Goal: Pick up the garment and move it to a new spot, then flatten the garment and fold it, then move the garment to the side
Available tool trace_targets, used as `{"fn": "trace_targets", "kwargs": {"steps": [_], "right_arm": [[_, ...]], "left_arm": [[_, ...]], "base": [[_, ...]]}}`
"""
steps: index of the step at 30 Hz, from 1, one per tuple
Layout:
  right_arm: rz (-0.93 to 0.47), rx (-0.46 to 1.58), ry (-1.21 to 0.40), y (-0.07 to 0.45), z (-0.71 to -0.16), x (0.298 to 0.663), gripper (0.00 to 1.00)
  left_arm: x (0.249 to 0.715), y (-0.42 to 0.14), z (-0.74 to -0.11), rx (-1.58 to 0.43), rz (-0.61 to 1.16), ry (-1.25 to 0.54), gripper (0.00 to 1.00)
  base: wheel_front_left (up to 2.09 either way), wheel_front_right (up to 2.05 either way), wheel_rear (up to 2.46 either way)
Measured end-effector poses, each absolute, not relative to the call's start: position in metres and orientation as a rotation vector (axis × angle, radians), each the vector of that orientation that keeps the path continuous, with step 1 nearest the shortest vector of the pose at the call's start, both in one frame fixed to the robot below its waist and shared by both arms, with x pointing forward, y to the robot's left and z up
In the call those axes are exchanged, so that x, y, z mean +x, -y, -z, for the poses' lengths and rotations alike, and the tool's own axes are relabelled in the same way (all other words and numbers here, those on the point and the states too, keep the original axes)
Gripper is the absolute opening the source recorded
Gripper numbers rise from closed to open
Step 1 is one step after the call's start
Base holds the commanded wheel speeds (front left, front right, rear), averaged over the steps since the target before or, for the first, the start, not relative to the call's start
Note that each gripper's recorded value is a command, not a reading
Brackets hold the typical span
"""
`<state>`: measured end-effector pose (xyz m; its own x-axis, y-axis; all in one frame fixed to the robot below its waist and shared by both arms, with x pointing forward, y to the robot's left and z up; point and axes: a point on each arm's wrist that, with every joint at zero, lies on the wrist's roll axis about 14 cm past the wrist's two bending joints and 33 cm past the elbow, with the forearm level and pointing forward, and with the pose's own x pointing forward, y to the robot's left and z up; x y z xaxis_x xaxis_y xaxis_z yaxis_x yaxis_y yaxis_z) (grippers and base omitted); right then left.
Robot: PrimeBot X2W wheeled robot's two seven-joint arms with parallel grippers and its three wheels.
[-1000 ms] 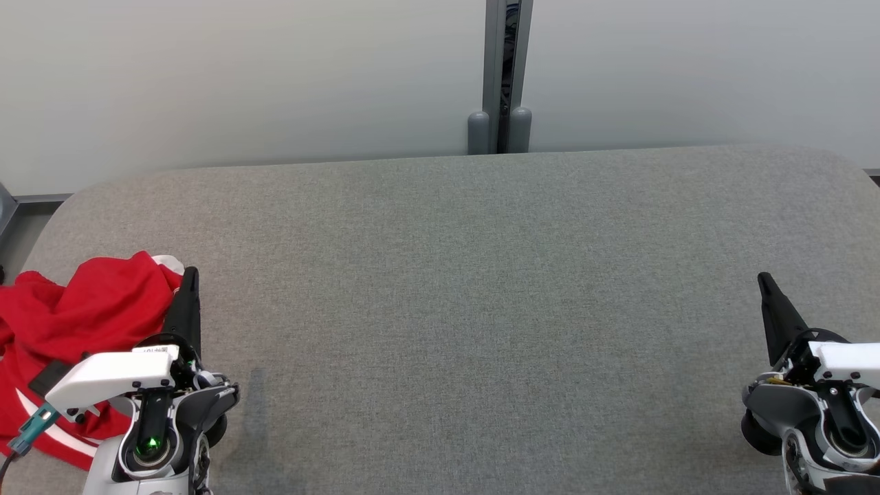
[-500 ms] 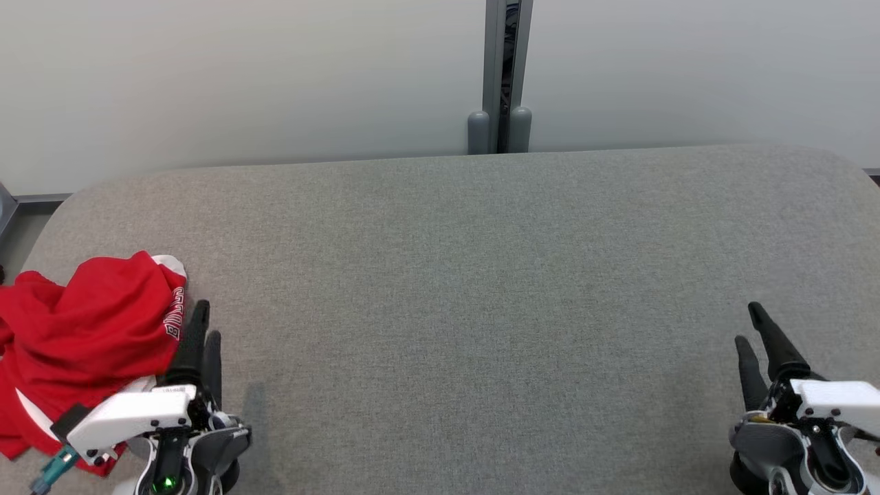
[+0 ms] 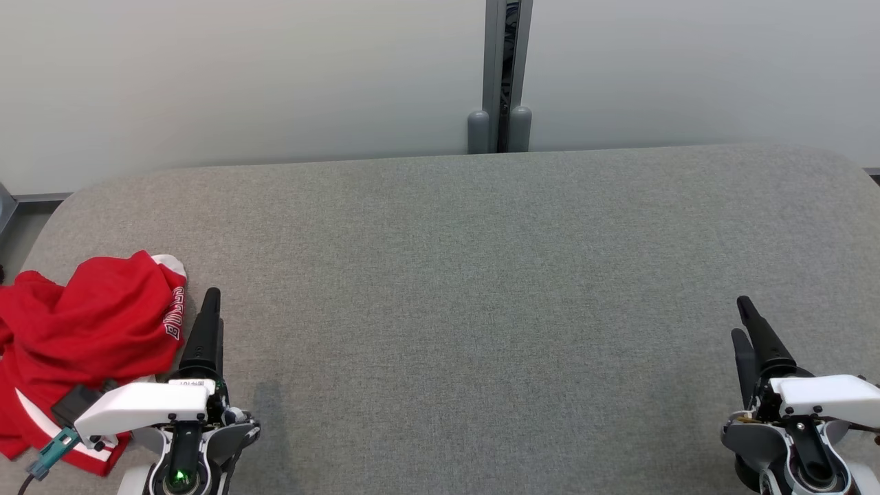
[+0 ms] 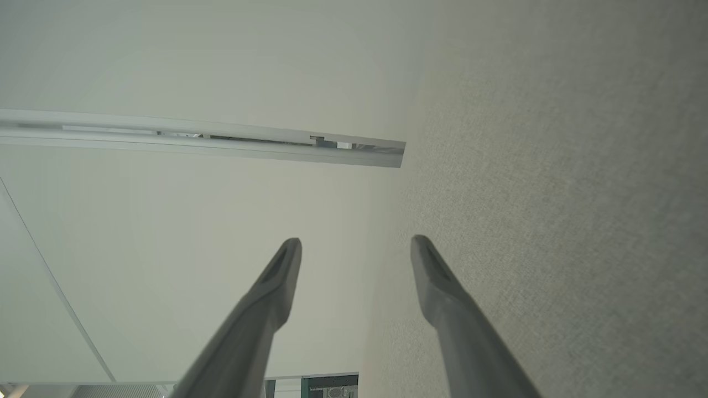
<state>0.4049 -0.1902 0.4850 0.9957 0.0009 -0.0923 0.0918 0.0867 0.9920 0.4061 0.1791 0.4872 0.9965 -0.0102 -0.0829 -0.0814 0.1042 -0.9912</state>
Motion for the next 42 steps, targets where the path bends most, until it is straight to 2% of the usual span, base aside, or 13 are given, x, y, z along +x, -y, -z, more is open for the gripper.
{"fn": "trace_targets", "kwargs": {"steps": [22,42], "right_arm": [[-0.05,0.959,-0.03,0.167,-0.512,0.404,1.0],[-0.117,0.7,0.044,0.153,-0.53,0.397,1.0]], "left_arm": [[0.404,-0.165,-0.513,-0.941,0.035,-0.016,1.0],[0.4,-0.153,-0.525,-0.659,0.06,0.029,1.0]], "base": [[0.0,0.0,0.0],[0.0,0.0,0.0]]}}
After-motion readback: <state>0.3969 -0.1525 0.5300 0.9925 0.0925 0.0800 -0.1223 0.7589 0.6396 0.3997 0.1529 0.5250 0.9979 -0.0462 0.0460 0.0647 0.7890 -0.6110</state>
